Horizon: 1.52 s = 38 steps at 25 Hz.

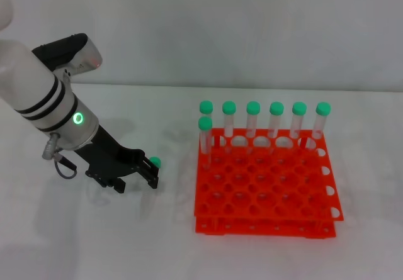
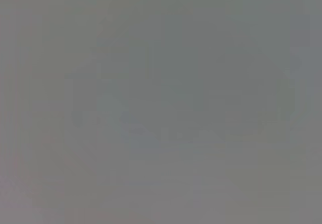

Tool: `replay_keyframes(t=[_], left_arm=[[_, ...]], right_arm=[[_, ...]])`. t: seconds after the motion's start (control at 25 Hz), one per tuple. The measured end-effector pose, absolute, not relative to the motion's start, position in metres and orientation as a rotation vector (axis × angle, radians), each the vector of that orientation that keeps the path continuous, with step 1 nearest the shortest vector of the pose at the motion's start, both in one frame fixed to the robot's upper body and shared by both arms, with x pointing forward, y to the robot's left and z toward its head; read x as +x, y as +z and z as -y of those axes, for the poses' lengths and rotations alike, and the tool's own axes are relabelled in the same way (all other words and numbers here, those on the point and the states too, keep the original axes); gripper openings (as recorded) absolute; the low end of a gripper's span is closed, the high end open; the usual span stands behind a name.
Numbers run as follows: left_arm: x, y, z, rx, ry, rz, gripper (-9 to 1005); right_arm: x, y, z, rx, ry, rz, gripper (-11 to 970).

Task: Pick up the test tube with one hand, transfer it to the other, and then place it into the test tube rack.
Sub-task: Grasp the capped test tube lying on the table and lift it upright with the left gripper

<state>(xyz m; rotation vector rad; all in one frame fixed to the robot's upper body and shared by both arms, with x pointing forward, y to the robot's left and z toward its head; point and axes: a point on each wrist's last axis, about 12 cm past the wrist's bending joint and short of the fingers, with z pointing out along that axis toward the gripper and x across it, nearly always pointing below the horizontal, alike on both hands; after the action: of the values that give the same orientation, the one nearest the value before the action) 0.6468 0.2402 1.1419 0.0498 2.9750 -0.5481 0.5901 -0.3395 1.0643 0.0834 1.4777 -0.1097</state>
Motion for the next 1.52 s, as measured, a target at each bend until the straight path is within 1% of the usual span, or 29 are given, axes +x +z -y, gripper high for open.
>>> replay_keyframes(t=[0.12,0.24,0.64,0.96,1.32,1.52], left_arm=[[0.647,1.141,-0.239,0.049,-0.549,-2.973,816],[0.646,1.139,-0.239,0.044,-0.55,-2.978,596],[0.644,1.133,-0.239,0.041,-0.546,-2.988,493],[0.638,1.121,-0.235,0.044,-0.556,-2.996,491],[0.638,1.118,-0.236,0.041,-0.544,-2.993,488],[0.638,1.115,-0.239,0.03,-0.539,-2.982,420]], right_arm=[[0.589,1.065,0.341,0.086,-0.112,-1.471,870],[0.589,1.065,0.342,0.086,-0.113,-1.468,870],[0.588,1.066,0.343,0.088,-0.117,-1.459,870],[0.587,1.064,0.34,0.089,-0.114,-1.462,869],[0.585,1.062,0.339,0.092,-0.114,-1.468,870],[0.583,1.061,0.339,0.098,-0.115,-1.461,870]])
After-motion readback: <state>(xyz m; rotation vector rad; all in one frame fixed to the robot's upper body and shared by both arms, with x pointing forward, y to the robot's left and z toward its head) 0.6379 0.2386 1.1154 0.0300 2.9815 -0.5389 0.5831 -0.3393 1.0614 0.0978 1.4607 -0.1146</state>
